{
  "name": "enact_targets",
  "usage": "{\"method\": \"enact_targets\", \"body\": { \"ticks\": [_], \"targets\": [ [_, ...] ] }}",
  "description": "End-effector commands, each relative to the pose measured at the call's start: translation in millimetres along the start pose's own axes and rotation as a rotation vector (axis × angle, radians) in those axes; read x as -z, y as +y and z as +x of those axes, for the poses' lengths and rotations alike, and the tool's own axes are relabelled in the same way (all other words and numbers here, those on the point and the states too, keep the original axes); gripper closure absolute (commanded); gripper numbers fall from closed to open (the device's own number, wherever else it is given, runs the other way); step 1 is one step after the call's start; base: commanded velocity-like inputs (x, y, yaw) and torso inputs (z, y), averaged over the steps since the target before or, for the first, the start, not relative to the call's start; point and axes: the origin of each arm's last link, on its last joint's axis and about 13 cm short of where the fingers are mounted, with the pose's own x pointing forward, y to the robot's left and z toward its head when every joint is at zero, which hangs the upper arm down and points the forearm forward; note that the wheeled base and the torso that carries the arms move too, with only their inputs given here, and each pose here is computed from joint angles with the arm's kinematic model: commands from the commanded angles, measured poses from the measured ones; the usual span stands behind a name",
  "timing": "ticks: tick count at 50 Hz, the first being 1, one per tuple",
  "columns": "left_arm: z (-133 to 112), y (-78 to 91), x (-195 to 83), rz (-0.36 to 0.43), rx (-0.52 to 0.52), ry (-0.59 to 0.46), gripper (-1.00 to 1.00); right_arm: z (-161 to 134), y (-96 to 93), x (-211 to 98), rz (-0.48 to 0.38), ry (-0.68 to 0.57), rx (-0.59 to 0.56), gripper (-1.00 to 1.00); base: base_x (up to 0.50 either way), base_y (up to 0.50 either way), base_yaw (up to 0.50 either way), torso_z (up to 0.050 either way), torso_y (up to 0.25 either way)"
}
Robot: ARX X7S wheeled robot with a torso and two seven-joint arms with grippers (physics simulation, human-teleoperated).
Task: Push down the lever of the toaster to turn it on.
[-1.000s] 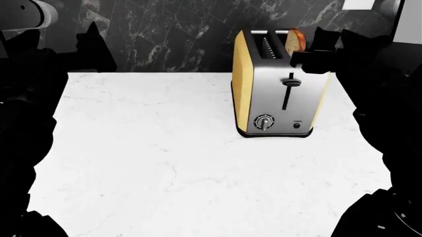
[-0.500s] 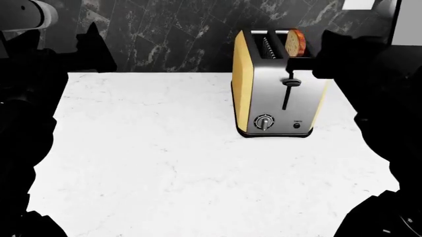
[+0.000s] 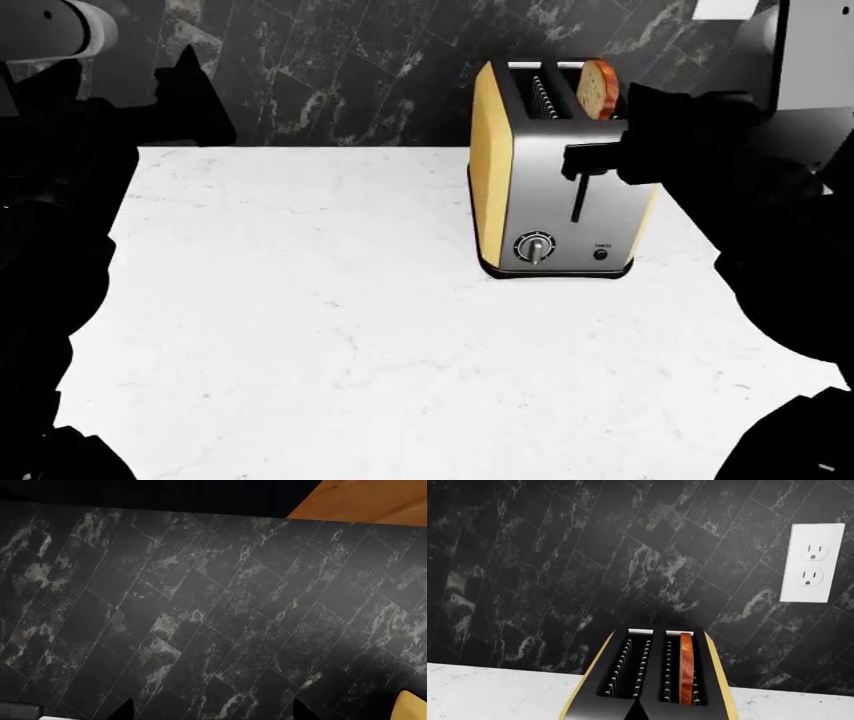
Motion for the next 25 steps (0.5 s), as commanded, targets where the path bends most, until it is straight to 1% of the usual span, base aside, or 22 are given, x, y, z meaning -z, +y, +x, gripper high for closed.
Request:
{"method": "enact_targets", "body": {
  "ticks": [1,12,25],
  "targets": [
    [-0.1,0.3,-0.1,-0.001,-0.001,0.001,-1.00,-6.5,0.9,0.5,-0.004,0.032,-0.021,1.00,0.00,0.00,0.00,0.000,0.000],
    [-1.6,1.3,-0.3,-0.002,-0.003,0.003,-1.00,-14.0,1.4,-0.3,0.006,0.070,-0.039,1.00,0.00,0.00,0.00,0.000,0.000],
    [-2.4,1.7,0.7,-0.004,-0.003,0.007,-1.00,-16.1,2.5,2.7,0.015,0.111,-0.046,1.00,0.00,0.00,0.00,0.000,0.000]
  ]
}}
